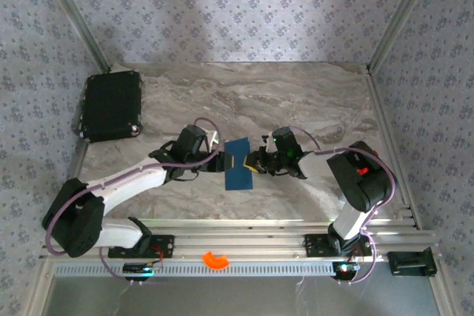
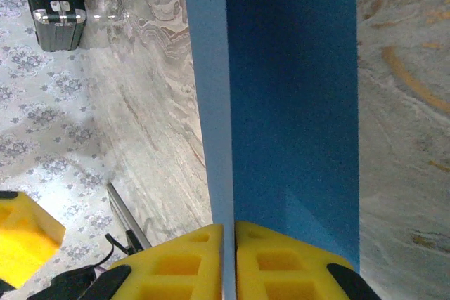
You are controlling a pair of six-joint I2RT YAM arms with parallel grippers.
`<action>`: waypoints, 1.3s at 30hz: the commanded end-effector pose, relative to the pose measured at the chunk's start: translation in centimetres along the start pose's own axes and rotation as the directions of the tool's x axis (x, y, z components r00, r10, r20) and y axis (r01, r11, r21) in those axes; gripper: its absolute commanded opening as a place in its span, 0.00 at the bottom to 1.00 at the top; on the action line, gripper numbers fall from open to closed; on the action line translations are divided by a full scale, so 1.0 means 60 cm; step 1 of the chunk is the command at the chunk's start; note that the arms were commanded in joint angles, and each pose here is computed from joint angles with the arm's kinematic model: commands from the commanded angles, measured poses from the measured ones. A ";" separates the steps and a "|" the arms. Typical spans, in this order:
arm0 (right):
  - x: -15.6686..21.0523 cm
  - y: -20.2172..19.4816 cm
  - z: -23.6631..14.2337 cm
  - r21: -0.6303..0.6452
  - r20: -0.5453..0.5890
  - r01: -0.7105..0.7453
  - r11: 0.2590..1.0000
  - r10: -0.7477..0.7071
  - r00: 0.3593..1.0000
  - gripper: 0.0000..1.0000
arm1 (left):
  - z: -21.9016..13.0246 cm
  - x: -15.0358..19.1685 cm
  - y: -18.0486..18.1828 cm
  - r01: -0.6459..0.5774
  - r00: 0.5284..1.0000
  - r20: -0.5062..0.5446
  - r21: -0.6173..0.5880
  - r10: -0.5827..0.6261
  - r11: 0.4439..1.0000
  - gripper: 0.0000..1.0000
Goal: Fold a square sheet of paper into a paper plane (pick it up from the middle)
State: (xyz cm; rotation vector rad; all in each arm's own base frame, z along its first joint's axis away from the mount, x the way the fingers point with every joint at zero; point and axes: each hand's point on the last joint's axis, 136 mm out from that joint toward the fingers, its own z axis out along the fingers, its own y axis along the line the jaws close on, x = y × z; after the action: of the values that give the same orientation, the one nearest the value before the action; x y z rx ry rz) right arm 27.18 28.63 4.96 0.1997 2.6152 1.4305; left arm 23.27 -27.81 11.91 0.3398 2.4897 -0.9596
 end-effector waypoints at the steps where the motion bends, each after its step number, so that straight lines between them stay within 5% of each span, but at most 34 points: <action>1: -0.002 -0.004 0.002 0.001 -0.020 0.005 1.000 -0.005 1.000 0.15 | -0.007 0.004 -0.026 -0.203 0.975 0.076 -0.058 0.207 0.977 0.52; 11: -0.008 -0.001 0.004 -0.021 -0.040 0.002 1.000 -0.003 0.999 0.09 | 0.010 0.072 -0.032 -0.425 0.902 -0.014 -0.202 0.431 0.883 0.58; 17: -0.011 -0.004 0.003 -0.012 -0.040 -0.008 1.000 0.008 0.999 0.08 | 0.027 0.082 -0.043 -0.578 0.802 -0.070 -0.340 0.593 0.742 0.67; 26: -0.013 -0.010 0.002 0.010 -0.027 -0.024 1.000 0.024 0.999 0.08 | 0.073 0.107 -0.076 -0.772 0.583 -0.236 -0.457 0.777 0.441 0.76; 32: -0.013 -0.008 -0.002 0.008 -0.022 -0.024 1.000 0.024 0.999 0.08 | 0.074 0.089 -0.063 -0.745 0.565 -0.271 -0.573 0.779 0.341 0.78; 39: -0.014 -0.007 -0.002 0.003 -0.022 -0.023 1.000 0.023 0.999 0.08 | 0.066 0.082 -0.062 -0.749 0.549 -0.261 -0.574 0.794 0.329 0.80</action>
State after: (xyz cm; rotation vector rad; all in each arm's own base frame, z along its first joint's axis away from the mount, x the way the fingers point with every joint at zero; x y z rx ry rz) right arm 27.41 28.18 4.29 0.2183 2.6528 1.4461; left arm 18.32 -33.33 7.81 1.1159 2.0069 0.2561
